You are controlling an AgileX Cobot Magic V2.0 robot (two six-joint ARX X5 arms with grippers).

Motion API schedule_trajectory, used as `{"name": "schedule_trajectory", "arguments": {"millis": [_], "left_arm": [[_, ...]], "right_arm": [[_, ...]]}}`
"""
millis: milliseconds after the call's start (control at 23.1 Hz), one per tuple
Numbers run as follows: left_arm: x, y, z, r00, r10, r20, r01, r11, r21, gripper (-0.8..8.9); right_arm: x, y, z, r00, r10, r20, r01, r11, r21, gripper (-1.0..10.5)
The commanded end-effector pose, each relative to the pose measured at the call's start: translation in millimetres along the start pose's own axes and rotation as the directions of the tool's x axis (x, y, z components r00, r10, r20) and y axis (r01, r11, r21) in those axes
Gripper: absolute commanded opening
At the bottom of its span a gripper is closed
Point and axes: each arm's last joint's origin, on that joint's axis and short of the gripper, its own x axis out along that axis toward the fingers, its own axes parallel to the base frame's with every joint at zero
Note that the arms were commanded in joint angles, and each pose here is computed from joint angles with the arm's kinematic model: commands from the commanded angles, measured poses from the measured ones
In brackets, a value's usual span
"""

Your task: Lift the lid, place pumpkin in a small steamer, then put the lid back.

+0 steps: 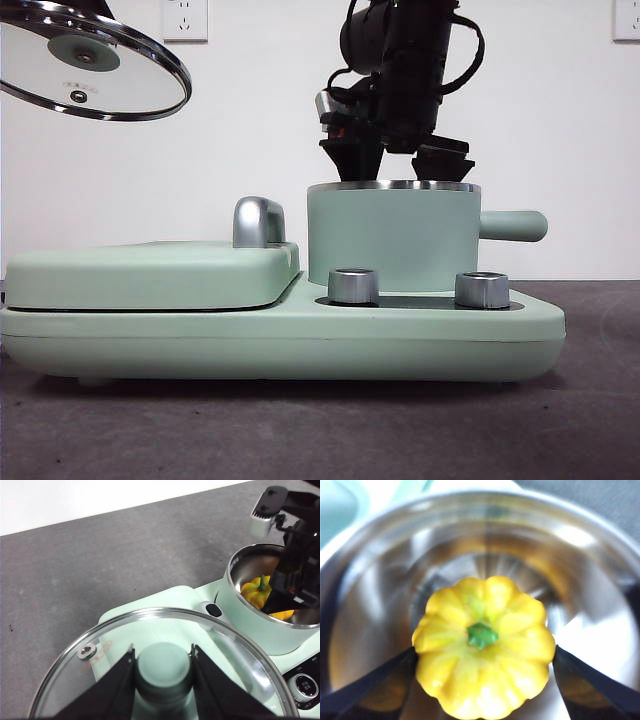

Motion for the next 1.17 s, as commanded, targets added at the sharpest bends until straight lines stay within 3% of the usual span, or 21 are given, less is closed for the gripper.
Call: {"name": "schedule_trajectory", "arguments": {"millis": [43,173,302,605,778,951,1167], "left_arm": [[-1,0,6,0.999,-0.004,0.037,0.004,1.000,0.012,0.10],[-1,0,6,0.999,-0.004,0.037,0.004,1.000,0.012,0.10],[-1,0,6,0.999,-0.004,0.037,0.004,1.000,0.012,0.10],[-1,0,6,0.999,-0.004,0.036,0.004,1.000,0.012,0.10],[-1,0,6,0.999,-0.004,0.036,0.004,1.000,0.011,0.10],[-1,0,6,0.999,-0.004,0.035,0.004,1.000,0.011,0.10],[-1,0,6,0.999,-0.005,0.035,0.004,1.000,0.012,0.10]], "right_arm": [[11,2,7,1.000,0.002,-0.004,-0.002,1.000,-0.015,3.7],[11,3,8,1.000,0.020,0.006,-0.020,1.000,-0.023,3.8],[12,4,9,0.999,0.031,0.013,-0.030,0.999,-0.027,4.6],[1,6,11,0.999,0.028,0.041,-0.027,0.999,-0.031,4.6],[-42,9,12,0.986,0.028,0.164,-0.024,0.999,-0.027,4.5],[-89,13,-4,0.968,0.028,0.250,-0.023,0.999,-0.023,3.6],[-143,17,-26,0.903,0.022,0.429,-0.007,0.999,-0.037,3.6]]}}
